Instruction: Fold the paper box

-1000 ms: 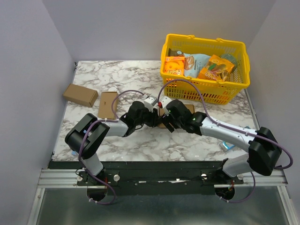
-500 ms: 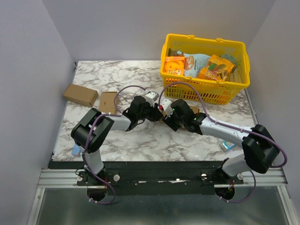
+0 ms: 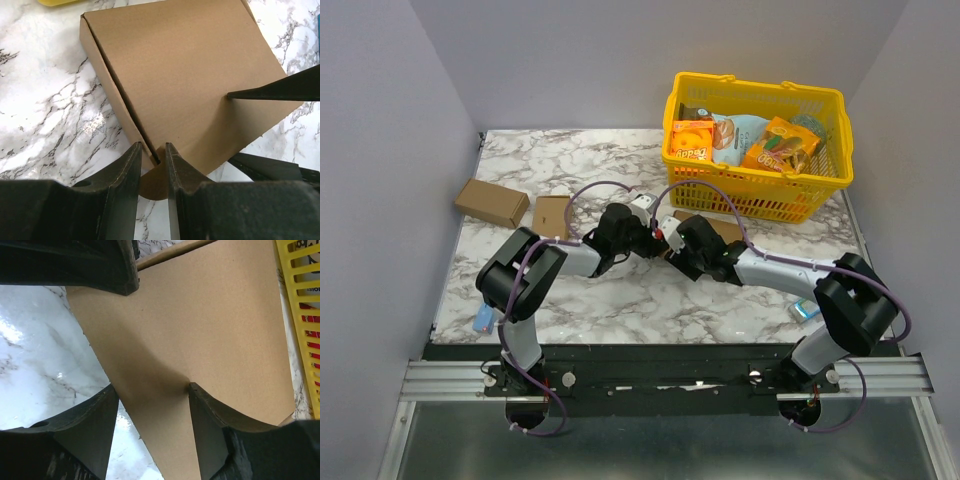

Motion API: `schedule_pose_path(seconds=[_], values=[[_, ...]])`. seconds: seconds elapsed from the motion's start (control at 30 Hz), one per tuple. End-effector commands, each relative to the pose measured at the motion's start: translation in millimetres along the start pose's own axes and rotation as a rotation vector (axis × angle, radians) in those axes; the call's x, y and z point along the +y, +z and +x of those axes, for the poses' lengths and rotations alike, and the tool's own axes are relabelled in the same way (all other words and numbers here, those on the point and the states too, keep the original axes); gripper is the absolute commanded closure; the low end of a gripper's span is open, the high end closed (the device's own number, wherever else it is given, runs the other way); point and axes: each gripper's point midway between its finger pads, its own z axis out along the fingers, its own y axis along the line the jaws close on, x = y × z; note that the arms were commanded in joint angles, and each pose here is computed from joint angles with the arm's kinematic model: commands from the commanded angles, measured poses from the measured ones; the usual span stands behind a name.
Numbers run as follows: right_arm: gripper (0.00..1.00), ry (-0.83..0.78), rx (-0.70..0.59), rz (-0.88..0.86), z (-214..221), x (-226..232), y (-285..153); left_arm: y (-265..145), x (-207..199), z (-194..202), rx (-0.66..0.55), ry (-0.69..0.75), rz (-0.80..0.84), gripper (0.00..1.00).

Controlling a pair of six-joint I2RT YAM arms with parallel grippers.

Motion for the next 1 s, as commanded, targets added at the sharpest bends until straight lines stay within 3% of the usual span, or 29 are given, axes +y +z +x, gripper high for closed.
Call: schedule_pose_path(seconds=[0.0, 0.13, 0.23, 0.37, 0.57, 0.97], values=[[0.33, 0.035, -0.006, 0.008, -6, -6, -8, 6, 1, 0, 0.008, 0.002, 0.022, 0.67], [0.22, 0.1, -0.081, -0.065, -27, -2, -39, 6, 5, 0, 0.01, 0.006, 0.006, 0.69], [0.21, 0.137, -0.119, -0.051, -35, -9, -49, 6, 6, -1, 0.008, 0.01, -0.002, 0.71], [0.28, 0.191, -0.11, -0.053, -31, -24, -45, 7, 6, -2, 0.007, 0.009, 0.002, 0.72], [0.36, 0.13, -0.04, -0.055, -17, -22, -23, 7, 6, -4, 0.005, 0.012, 0.001, 0.72], [0.35, 0.105, 0.057, -0.054, 9, -14, -1, 6, 7, -7, 0.003, 0.019, -0.01, 0.72]])
